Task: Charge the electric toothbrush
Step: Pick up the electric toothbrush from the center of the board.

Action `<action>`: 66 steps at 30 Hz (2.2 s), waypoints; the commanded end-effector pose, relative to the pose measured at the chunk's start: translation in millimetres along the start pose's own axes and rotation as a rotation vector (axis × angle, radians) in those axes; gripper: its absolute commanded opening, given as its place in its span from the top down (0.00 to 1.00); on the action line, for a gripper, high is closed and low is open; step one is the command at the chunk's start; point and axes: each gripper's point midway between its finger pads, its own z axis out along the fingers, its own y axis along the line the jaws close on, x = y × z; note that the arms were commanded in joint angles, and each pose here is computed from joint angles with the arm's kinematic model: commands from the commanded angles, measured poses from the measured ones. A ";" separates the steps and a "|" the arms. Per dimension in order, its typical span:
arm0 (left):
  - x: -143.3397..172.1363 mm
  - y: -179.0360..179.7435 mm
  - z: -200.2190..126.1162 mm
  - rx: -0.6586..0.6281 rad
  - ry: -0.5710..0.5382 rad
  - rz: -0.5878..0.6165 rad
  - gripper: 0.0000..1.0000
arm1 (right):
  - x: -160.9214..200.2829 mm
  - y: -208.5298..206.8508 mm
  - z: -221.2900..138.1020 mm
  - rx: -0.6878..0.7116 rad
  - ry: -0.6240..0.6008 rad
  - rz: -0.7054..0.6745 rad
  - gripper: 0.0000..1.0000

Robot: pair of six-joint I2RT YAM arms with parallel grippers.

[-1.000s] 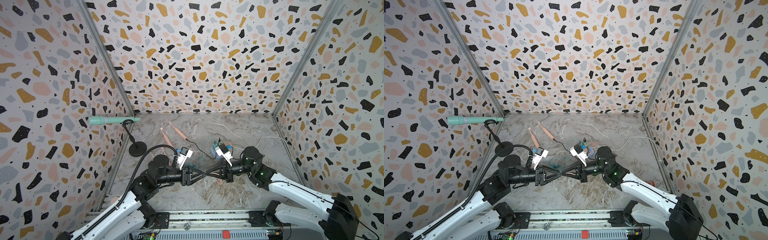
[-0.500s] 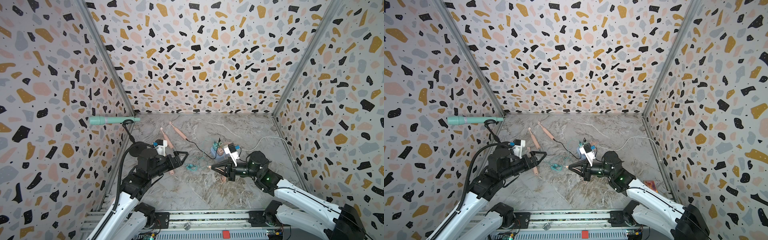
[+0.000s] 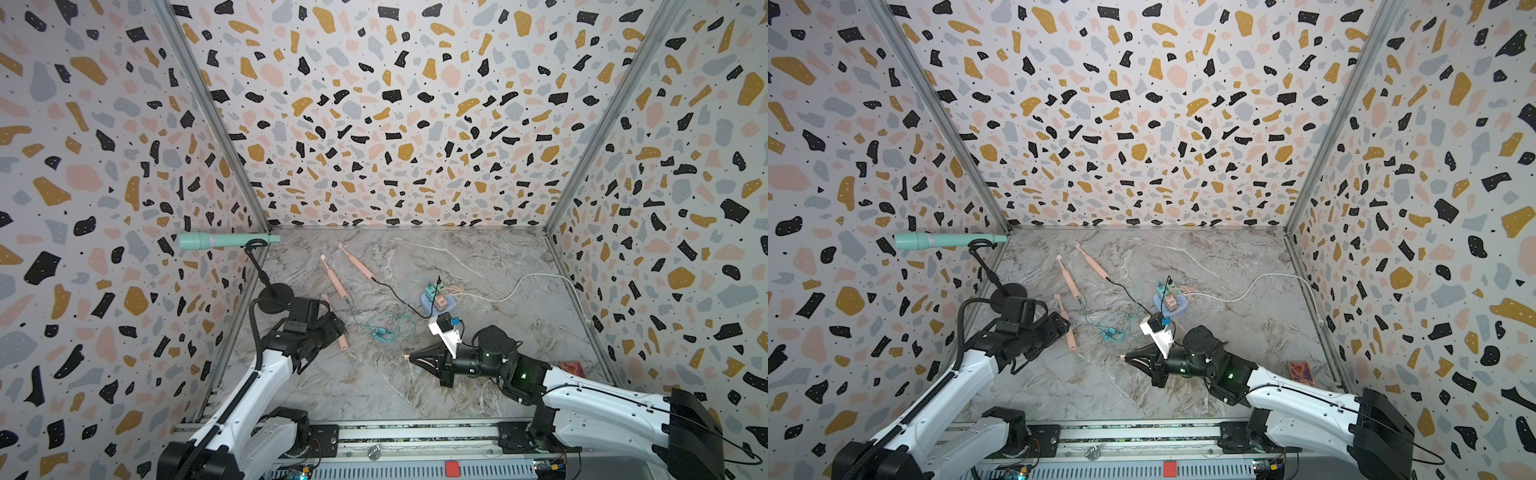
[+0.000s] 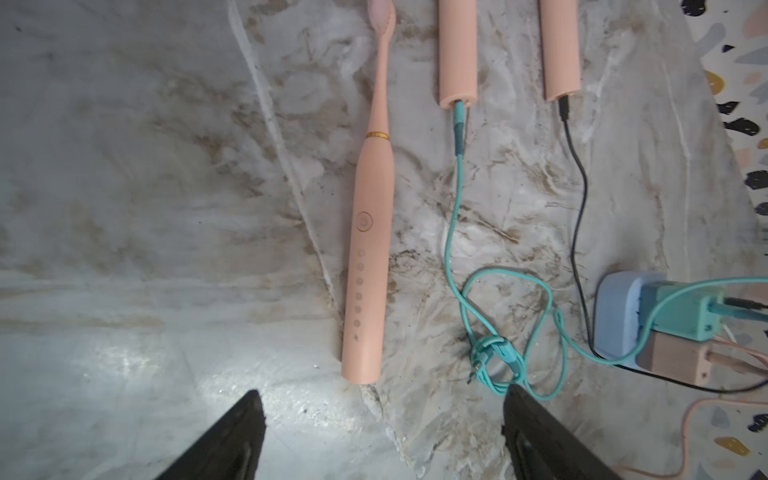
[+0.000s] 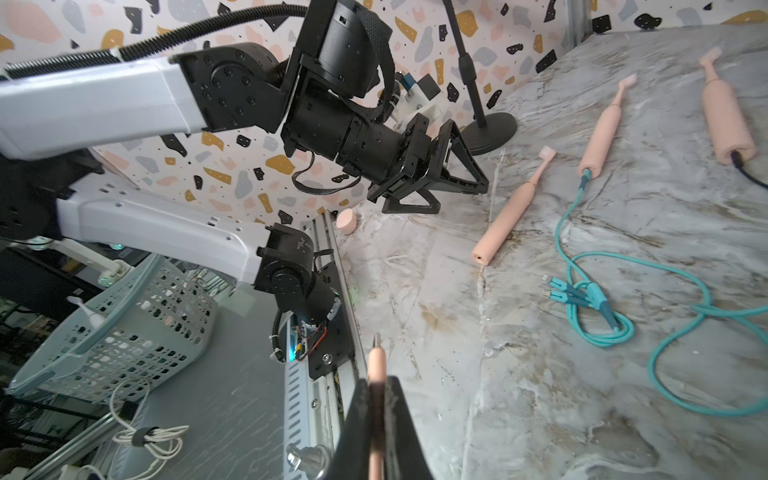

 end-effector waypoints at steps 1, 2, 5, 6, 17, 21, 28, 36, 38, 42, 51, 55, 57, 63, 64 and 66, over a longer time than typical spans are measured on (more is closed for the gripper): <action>-12.2 15.2 12.6 -0.102 -0.040 0.031 0.14 | -6.8 -1.8 2.9 0.049 -0.045 -0.052 1.00; -13.5 17.3 16.0 -0.123 -0.038 0.037 0.15 | -6.0 -0.8 3.4 0.048 -0.047 -0.055 1.00; -22.0 12.7 25.1 -0.133 -0.044 0.037 0.20 | -2.7 2.9 6.4 0.037 -0.043 -0.062 1.00; -26.1 10.1 28.1 -0.137 -0.048 0.039 0.20 | -1.7 4.4 7.7 0.031 -0.038 -0.065 1.00; -30.9 11.1 64.0 -0.270 0.087 0.079 0.34 | 7.2 12.8 17.0 0.024 0.010 -0.112 1.00; -21.3 24.8 70.5 -0.360 0.172 0.104 0.40 | 6.3 15.1 18.6 0.027 0.021 -0.126 1.00; -31.2 20.9 73.7 -0.421 0.213 0.132 0.46 | 1.9 18.9 20.9 0.021 0.023 -0.149 1.00; -12.0 40.8 81.7 -0.480 0.280 0.151 0.53 | 10.7 16.2 23.2 0.031 0.039 -0.158 1.00; -7.6 44.7 81.3 -0.492 0.291 0.158 0.56 | 11.3 15.7 23.3 0.033 0.041 -0.161 1.00; -2.2 51.6 82.2 -0.513 0.311 0.170 0.62 | 10.8 15.7 24.1 0.033 0.040 -0.166 1.00; 16.7 59.6 89.8 -0.518 0.370 0.188 0.71 | 15.8 14.6 24.6 0.028 0.031 -0.135 1.00; 22.6 61.4 91.7 -0.510 0.386 0.189 0.80 | 16.4 14.9 24.3 0.026 0.025 -0.132 1.00; 25.0 61.8 92.1 -0.504 0.394 0.188 0.87 | 14.8 15.1 24.3 0.028 0.020 -0.134 1.00; 27.3 43.4 85.8 -0.412 0.412 0.174 1.00 | 13.2 14.0 23.3 0.037 0.006 -0.123 1.00; 24.3 35.3 81.9 -0.381 0.401 0.168 1.00 | 12.9 15.1 22.7 0.033 0.001 -0.119 1.00; 16.5 14.4 71.0 -0.298 0.372 0.145 1.00 | 11.2 16.1 21.3 0.028 -0.014 -0.107 1.00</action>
